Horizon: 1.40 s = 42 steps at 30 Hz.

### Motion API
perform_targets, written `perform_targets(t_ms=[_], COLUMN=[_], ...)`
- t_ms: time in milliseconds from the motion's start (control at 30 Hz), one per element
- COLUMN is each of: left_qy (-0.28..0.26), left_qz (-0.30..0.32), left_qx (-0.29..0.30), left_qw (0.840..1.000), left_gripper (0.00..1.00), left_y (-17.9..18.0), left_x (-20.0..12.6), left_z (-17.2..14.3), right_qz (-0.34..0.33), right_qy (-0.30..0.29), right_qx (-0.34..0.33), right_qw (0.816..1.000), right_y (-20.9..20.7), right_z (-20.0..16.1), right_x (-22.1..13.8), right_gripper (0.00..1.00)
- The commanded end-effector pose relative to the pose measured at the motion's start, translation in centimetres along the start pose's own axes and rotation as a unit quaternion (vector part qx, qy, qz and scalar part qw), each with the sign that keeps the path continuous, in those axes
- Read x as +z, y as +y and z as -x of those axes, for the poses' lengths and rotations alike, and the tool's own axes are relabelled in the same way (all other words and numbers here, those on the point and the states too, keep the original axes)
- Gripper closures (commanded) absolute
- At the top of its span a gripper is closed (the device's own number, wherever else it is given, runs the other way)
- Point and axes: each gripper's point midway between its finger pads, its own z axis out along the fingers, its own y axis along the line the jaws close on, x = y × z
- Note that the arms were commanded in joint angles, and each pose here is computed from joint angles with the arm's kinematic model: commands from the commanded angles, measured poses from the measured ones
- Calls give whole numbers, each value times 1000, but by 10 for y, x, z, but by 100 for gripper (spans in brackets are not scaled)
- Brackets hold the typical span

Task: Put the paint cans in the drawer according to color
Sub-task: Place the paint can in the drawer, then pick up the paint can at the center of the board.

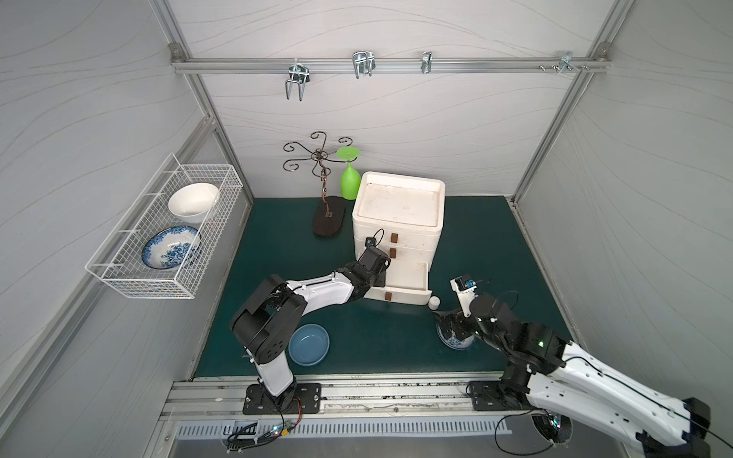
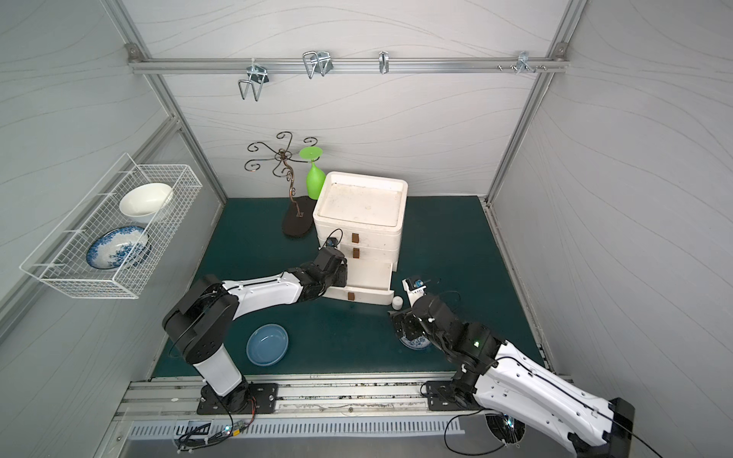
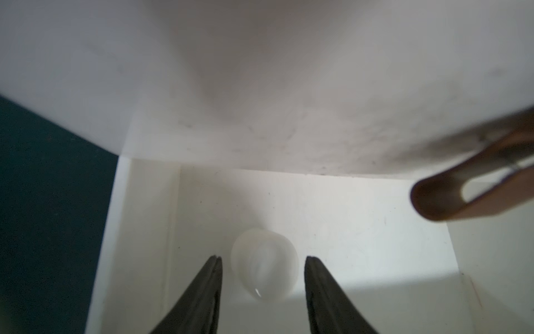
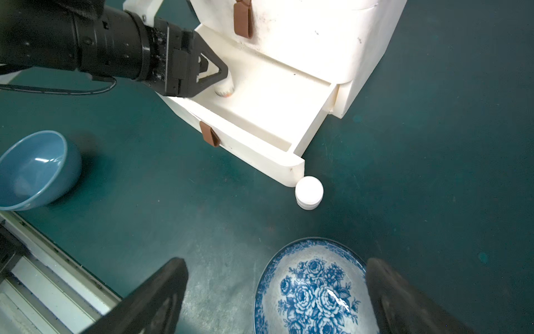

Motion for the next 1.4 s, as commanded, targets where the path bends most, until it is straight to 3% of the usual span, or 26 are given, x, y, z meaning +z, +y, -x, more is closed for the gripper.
perform_targets(t_ms=[0, 133, 300, 333, 367, 433, 533, 633, 733, 867, 967, 1367], left_qy=[-33, -40, -56, -59, -60, -61, -42, -35, -57, -99, -117, -136], left_qz=[-6, -15, -67, -77, -89, -121, -164, -167, -162, -213, -197, -191], left_qx=[8, 1, -30, -38, -48, -67, -68, -61, -69, -86, -102, -108], left_qw=[999, 999, 996, 995, 993, 989, 983, 983, 983, 968, 968, 966], left_gripper=[45, 39, 35, 4, 0, 0, 0, 0, 0, 0, 0, 0], left_y=[-4, -2, -2, 0, 1, 0, -4, 10, 32, 38, 58, 72], left_x=[-5, -32, -94, -108, -119, -144, -176, -209, -242, -278, -290, -304], left_z=[20, 27, 34, 32, 30, 27, 17, 5, -6, -20, -28, -30], right_qz=[3, 25, 85, 108, 133, 152, 173, 180, 166, 173, 179, 167], right_qy=[-24, -12, -6, -4, -1, 3, 29, 64, 90, 116, 145, 179], right_qx=[-5, -40, -176, -210, -253, -278, -236, -231, -239, -232, -234, -254], right_qw=[1000, 999, 981, 972, 958, 948, 956, 954, 953, 950, 945, 936], right_y=[8, 17, 32, 37, 41, 34, 11, -6, -17, -25, -30, -48], right_z=[33, 51, 62, 59, 52, 44, 37, 23, 10, -2, -14, -34], right_x=[-5, -6, -6, -4, -3, 3, 16, 35, 57, 81, 93, 136], right_gripper=[1, 1, 1, 1, 1, 1, 4, 8, 12, 26, 35, 44])
